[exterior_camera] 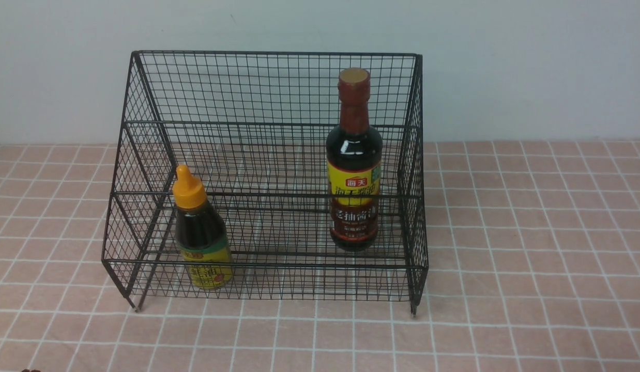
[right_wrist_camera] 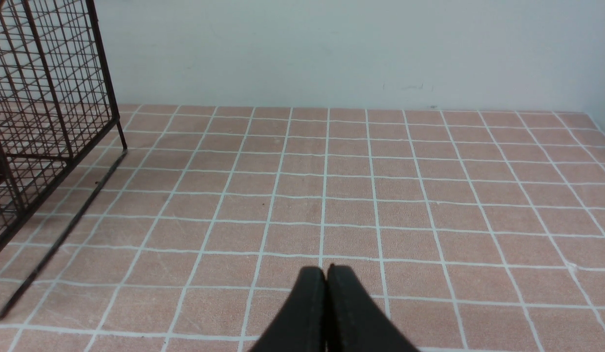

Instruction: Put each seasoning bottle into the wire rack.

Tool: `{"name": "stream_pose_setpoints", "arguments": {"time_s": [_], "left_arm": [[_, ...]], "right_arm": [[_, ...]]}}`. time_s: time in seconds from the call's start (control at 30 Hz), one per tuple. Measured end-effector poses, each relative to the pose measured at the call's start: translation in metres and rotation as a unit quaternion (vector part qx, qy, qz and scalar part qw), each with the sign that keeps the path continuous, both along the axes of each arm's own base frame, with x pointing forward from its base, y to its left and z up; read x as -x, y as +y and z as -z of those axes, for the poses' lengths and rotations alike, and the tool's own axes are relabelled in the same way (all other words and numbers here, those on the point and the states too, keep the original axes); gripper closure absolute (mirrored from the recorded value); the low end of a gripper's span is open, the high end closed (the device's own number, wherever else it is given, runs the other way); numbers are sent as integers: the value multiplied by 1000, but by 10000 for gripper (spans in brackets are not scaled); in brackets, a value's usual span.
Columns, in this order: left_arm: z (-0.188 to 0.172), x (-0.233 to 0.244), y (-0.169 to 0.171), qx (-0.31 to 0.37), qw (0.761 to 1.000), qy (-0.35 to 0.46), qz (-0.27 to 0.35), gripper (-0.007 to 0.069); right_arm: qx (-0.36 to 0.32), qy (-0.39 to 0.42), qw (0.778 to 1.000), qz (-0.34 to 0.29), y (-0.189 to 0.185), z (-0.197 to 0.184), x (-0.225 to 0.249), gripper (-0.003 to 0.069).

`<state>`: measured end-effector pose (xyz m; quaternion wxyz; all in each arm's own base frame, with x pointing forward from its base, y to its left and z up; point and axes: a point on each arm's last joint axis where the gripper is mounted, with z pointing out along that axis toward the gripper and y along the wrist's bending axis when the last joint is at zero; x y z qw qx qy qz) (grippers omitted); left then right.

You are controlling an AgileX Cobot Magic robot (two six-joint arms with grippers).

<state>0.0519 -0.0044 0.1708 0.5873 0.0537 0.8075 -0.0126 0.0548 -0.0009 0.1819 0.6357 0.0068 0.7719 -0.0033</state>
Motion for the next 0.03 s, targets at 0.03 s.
{"name": "stream_pose_setpoints", "arguments": {"time_s": [0.03], "left_arm": [[0,0,0,0,1000,0,0,632]], "right_arm": [[0,0,1000,0,0,0,0,673]]}}
